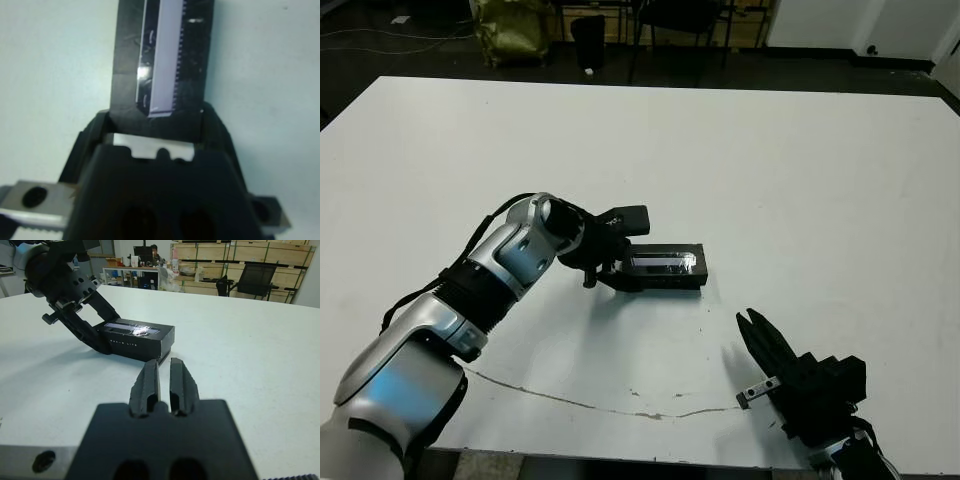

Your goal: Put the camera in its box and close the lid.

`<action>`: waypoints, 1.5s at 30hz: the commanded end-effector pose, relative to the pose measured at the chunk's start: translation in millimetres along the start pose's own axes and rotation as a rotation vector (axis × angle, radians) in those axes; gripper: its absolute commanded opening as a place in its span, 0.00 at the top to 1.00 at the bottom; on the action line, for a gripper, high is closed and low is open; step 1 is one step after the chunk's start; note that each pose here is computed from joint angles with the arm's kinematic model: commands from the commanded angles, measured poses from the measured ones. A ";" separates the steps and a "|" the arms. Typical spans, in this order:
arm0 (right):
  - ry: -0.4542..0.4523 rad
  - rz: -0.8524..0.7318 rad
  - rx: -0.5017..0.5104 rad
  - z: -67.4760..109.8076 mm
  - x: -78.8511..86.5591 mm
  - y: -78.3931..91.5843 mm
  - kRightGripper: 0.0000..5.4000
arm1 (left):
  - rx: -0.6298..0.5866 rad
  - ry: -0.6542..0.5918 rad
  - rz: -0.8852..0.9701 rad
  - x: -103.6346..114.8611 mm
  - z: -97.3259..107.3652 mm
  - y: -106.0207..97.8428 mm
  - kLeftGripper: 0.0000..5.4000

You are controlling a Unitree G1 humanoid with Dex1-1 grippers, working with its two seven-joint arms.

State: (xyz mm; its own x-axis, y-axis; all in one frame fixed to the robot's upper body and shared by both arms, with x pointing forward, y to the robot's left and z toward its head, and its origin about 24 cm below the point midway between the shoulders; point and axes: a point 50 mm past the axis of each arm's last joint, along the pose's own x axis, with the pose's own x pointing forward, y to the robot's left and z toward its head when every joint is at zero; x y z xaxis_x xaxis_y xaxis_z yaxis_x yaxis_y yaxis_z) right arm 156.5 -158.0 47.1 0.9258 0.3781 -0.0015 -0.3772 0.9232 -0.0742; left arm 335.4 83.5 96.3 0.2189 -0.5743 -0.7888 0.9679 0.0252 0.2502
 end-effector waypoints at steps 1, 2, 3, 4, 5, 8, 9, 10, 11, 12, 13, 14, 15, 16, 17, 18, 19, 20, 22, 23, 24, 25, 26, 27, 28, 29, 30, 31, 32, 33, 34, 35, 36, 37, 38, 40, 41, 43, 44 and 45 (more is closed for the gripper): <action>0.062 -0.005 0.011 -10.9 -12.2 2.7 1.00 | 0.057 0.075 -0.092 32.0 -3.2 -23.0 0.48; 0.072 -0.008 0.013 -11.1 -12.4 2.8 1.00 | 0.063 0.080 -0.097 32.3 -3.3 -22.9 0.43; 0.076 -0.008 0.014 -11.2 -12.5 2.7 1.00 | 0.074 0.083 -0.104 32.6 -3.4 -23.1 0.38; 0.076 -0.008 0.014 -11.2 -12.5 2.5 1.00 | 0.083 0.085 -0.110 32.8 -3.4 -23.2 0.34; 0.078 -0.010 0.012 -10.9 -12.7 2.6 1.00 | 0.087 0.086 -0.115 32.9 -3.7 -23.3 0.29; 0.086 -0.018 0.014 -9.4 -13.1 3.2 1.00 | 0.073 0.098 -0.127 33.0 -4.8 -23.0 0.17; 0.089 -0.020 0.012 -8.8 -13.0 3.2 1.00 | 0.077 0.101 -0.131 33.1 -4.9 -23.0 0.12; 0.087 -0.018 0.009 -8.4 -12.8 3.1 1.00 | 0.082 0.101 -0.136 33.2 -5.0 -23.1 0.08; 0.082 -0.016 0.009 -8.3 -12.5 3.0 1.00 | 0.101 0.103 -0.140 33.0 -4.7 -23.3 0.04; 0.079 -0.013 0.008 -8.3 -12.3 2.9 1.00 | 0.119 0.103 -0.145 32.7 -4.2 -23.6 0.00; 0.078 -0.014 0.005 -8.2 -12.2 2.9 1.00 | 0.129 0.102 -0.155 32.3 -3.5 -23.9 0.00; 0.078 -0.014 0.003 -8.1 -12.1 2.9 1.00 | 0.140 0.099 -0.164 32.0 -2.9 -24.3 0.00; 0.083 -0.015 -0.002 -7.8 -12.0 2.9 1.00 | 0.142 0.097 -0.176 31.8 -2.5 -24.4 0.00; 0.086 -0.017 -0.006 -7.2 -12.0 3.1 1.00 | 0.142 0.093 -0.184 31.7 -2.3 -24.7 0.00; 0.089 -0.018 -0.003 -7.0 -11.9 3.3 1.00 | 0.151 0.090 -0.188 31.8 -2.2 -25.0 0.00; 0.091 -0.019 -0.002 -6.6 -12.0 3.6 1.00 | 0.157 0.093 -0.188 32.0 -2.1 -25.2 0.00; 0.090 -0.020 -0.001 -6.3 -11.9 3.8 1.00 | 0.163 0.097 -0.187 32.2 -1.9 -25.2 0.00; 0.090 -0.021 -0.002 -6.3 -11.9 3.8 1.00 | 0.169 0.100 -0.186 32.3 -1.7 -25.1 0.00; 0.083 -0.016 -0.008 -5.7 -11.7 3.7 1.00 | 0.178 0.097 -0.189 32.5 -1.5 -25.2 0.00; 0.081 -0.014 -0.012 -5.5 -11.5 3.5 1.00 | 0.177 0.096 -0.191 32.6 -1.7 -25.2 0.00; 0.080 -0.013 -0.015 -5.4 -11.4 3.4 1.00 | 0.175 0.095 -0.193 32.6 -1.9 -25.2 0.00; 0.082 -0.014 -0.014 -5.4 -11.3 3.4 1.00 | 0.165 0.093 -0.196 32.8 -2.0 -25.1 0.00; 0.085 -0.015 -0.009 -5.3 -11.4 3.6 1.00 | 0.162 0.084 -0.199 32.8 -2.1 -25.3 0.00; 0.090 -0.015 -0.009 -5.0 -11.6 3.7 1.00 | 0.166 0.073 -0.198 32.8 -2.2 -25.5 0.00; 0.094 -0.016 -0.003 -5.0 -11.9 3.9 1.00 | 0.169 0.065 -0.195 32.7 -2.1 -25.7 0.00; 0.097 -0.017 -0.001 -5.2 -12.1 3.9 1.00 | 0.167 0.050 -0.188 32.6 -2.2 -25.9 0.00; 0.096 -0.015 0.001 -5.5 -12.1 3.9 1.00 | 0.153 0.035 -0.181 32.8 -2.5 -26.0 0.00; 0.092 -0.013 0.000 -5.7 -12.1 3.8 1.00 | 0.147 0.024 -0.175 33.0 -2.7 -26.2 0.00; 0.089 -0.012 -0.001 -6.0 -12.1 3.8 1.00 | 0.122 0.008 -0.162 33.2 -2.9 -26.3 0.00; 0.087 -0.011 -0.002 -6.4 -12.1 3.6 1.00 | 0.097 -0.008 -0.147 33.6 -3.2 -26.4 0.00; 0.085 -0.009 0.000 -7.1 -12.2 3.5 1.00 | 0.059 -0.028 -0.135 34.3 -4.0 -26.5 0.00; 0.083 -0.008 0.005 -7.8 -12.3 3.4 1.00 | 0.026 -0.042 -0.129 34.9 -4.7 -26.6 0.00; 0.086 -0.009 0.009 -7.9 -12.5 3.5 1.00 | 0.000 -0.063 -0.126 35.6 -5.5 -26.9 0.00; 0.087 -0.009 0.010 -7.6 -12.5 3.8 1.00 | -0.010 -0.079 -0.121 36.1 -5.8 -27.1 0.00; 0.088 -0.011 0.011 -7.4 -12.6 3.9 1.00 | -0.012 -0.094 -0.116 36.5 -6.0 -27.4 0.00; 0.090 -0.012 0.012 -7.3 -12.6 4.3 1.00 | -0.003 -0.128 -0.105 36.3 -5.8 -28.1 0.00; 0.086 -0.010 0.008 -8.3 -12.4 3.8 1.00 | -0.010 -0.150 -0.105 36.2 -6.0 -28.5 0.00; 0.077 -0.006 0.003 -9.8 -12.0 3.1 1.00 | -0.010 -0.188 -0.102 36.1 -6.4 -29.2 0.00; 0.076 -0.004 0.002 -10.2 -12.1 2.9 1.00 | 0.001 -0.213 -0.099 35.9 -6.3 -29.8 0.00; 0.077 -0.005 0.004 -10.5 -12.2 2.9 1.00 | 0.015 -0.233 -0.096 35.6 -6.1 -30.2 0.00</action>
State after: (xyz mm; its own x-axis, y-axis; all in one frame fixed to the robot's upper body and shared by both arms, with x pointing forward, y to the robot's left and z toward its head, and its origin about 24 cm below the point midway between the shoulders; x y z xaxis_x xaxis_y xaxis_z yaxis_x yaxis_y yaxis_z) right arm 156.3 -156.3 47.8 0.9266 0.3758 -0.0108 -0.3753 0.9229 -0.0858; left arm 325.5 57.7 87.7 0.1357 -0.7787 -0.6126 0.9586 -0.0530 0.2797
